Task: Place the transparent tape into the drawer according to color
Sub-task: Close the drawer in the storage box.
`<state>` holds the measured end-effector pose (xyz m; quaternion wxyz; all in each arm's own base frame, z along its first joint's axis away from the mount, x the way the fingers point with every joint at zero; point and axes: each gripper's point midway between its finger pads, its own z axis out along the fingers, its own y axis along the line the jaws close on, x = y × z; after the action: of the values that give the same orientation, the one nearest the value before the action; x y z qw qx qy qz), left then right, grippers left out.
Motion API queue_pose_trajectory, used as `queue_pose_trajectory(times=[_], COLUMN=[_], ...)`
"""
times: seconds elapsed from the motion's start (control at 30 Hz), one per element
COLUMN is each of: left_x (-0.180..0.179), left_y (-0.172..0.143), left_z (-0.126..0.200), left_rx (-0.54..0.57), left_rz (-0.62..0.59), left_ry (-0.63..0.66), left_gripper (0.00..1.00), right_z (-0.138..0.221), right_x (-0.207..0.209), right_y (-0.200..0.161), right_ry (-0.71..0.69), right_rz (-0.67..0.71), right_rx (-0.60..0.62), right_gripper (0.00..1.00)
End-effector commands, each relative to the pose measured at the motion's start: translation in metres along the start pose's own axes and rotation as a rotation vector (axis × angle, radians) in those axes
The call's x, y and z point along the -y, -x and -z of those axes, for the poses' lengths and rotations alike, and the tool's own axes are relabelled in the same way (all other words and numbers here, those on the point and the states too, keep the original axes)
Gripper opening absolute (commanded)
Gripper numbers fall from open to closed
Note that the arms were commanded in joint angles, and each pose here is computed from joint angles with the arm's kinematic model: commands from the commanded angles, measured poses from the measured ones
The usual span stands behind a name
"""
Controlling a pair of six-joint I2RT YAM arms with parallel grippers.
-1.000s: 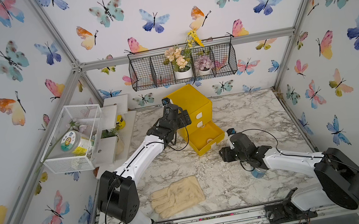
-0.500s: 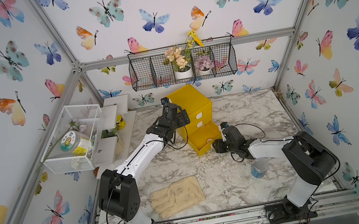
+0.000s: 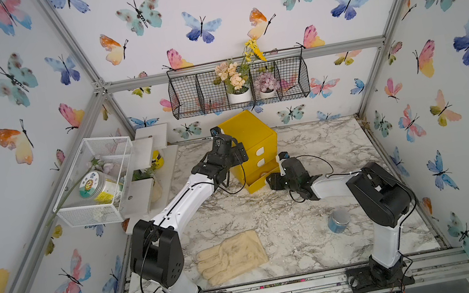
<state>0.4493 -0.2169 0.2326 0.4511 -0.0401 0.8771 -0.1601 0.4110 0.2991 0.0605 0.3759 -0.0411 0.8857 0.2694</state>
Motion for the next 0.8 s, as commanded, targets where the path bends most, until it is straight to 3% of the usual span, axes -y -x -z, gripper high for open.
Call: queue_pose_trajectory(times=[0.0,0.77], left_x=[-0.010,-0.010], left_y=[-0.030,-0.042], left_z=[-0.011,-0.008], left_rx=[-0.102,-0.130], left_rz=[-0.029,-0.011], left_ry=[0.031,0.013], left_gripper=[0.91,0.90], right_z=[-0.011,-0.037], right_x=[-0.010,-0.018], right_y=[0.009,0.010], right_ry=[0.053,0.146], right_rz=[-0.040,-0.177], right_rx=[0.026,0.070], right_gripper=[0.56,0.54])
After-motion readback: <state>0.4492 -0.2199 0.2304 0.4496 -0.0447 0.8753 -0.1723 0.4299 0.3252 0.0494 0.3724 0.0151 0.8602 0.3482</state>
